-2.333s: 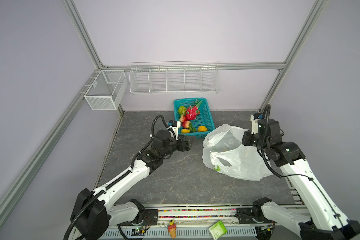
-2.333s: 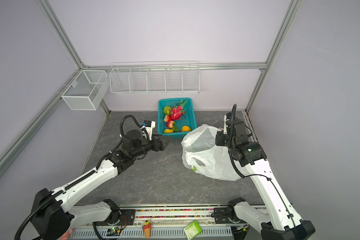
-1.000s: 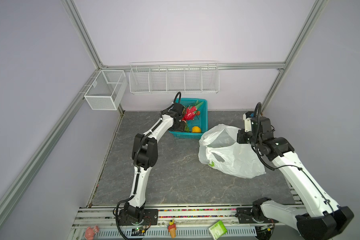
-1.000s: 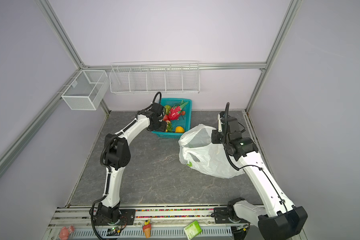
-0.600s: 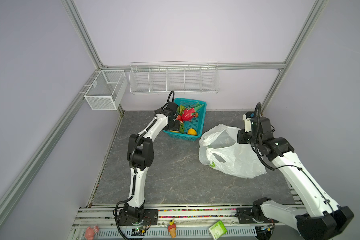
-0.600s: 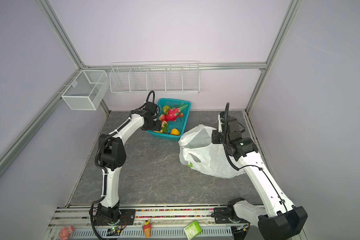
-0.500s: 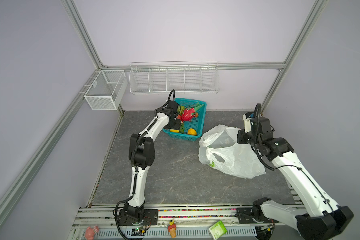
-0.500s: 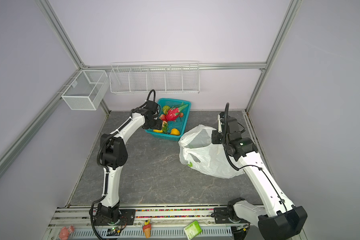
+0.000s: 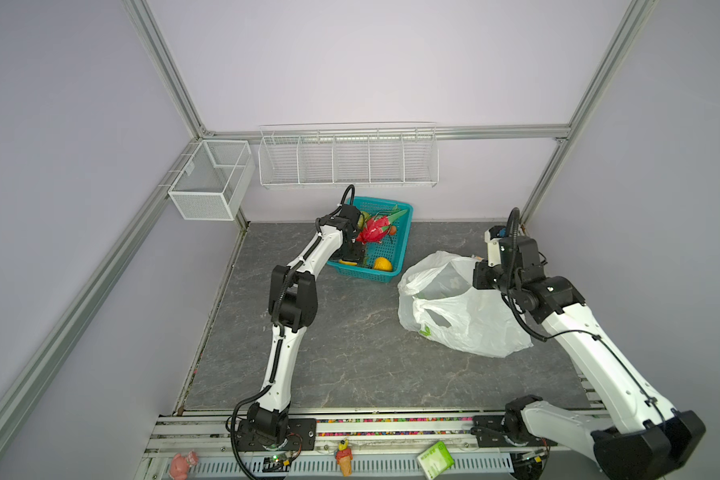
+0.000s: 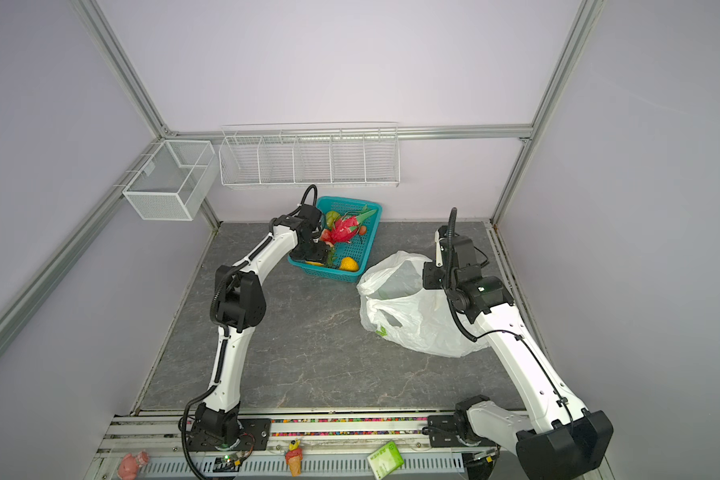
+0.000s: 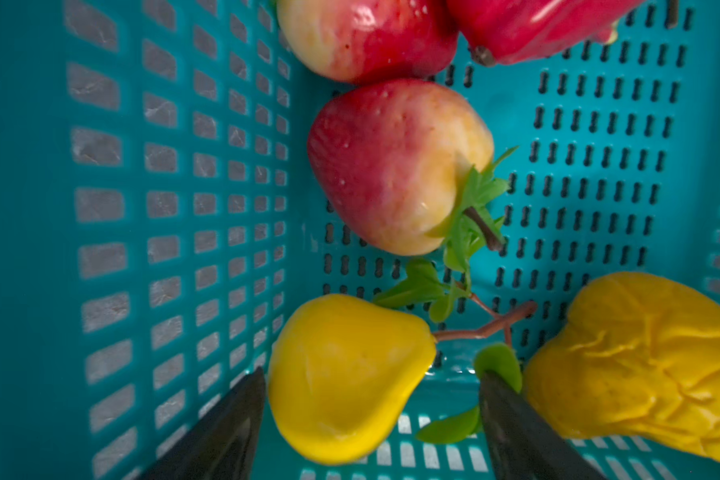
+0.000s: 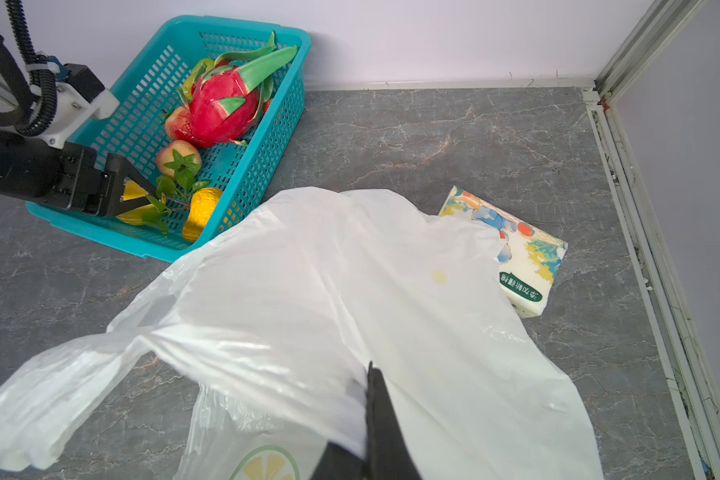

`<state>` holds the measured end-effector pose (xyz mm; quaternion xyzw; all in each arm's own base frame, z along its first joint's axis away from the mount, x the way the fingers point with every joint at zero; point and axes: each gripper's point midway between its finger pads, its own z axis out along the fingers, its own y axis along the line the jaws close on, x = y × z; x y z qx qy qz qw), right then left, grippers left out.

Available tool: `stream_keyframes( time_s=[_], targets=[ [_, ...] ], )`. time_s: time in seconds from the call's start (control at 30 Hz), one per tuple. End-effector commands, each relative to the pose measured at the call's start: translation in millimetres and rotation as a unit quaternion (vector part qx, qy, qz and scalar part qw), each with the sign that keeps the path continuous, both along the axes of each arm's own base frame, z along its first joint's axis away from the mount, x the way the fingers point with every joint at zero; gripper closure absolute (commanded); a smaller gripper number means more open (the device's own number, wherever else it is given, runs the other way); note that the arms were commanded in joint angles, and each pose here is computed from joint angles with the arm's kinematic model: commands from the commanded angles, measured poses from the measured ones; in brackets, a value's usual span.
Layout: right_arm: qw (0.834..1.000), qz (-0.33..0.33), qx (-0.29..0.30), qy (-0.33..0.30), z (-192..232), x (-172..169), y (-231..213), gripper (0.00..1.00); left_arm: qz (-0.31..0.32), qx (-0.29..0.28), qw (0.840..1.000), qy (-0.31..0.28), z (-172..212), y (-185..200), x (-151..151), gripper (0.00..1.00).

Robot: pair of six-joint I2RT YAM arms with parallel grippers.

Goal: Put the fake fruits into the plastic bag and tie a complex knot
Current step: 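Move the left gripper into the teal basket and grasp the yellow pear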

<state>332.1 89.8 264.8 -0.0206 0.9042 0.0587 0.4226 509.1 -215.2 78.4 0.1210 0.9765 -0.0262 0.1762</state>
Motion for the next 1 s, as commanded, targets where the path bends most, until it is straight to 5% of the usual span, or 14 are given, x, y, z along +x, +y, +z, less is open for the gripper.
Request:
stream_keyframes(
  time_s=[0.0, 0.23, 0.57, 0.97],
  targets=[
    [1.000, 0.002, -0.010, -0.002, -6.1, 4.4, -0.7, 0.93, -0.006, 0.003, 0.999, 0.037, -14.6, -1.7, -10.7, 0.18],
    [1.000, 0.001, -0.012, 0.000, -9.7, 5.5, -1.0, 0.93, -0.033, -0.060, 0.996, 0.051, -11.7, -27.5, -15.6, 0.18],
    [1.000, 0.002, -0.013, 0.000, -11.1, 4.9, -1.2, 0.93, -0.037, 0.004, 0.998, 0.052, -28.6, -16.6, -10.9, 0.17],
    [1.000, 0.002, -0.013, 0.000, -11.6, 5.1, -1.2, 0.93, -0.040, -0.011, 0.998, 0.041, -27.8, -25.2, -5.3, 0.25]
  ],
)
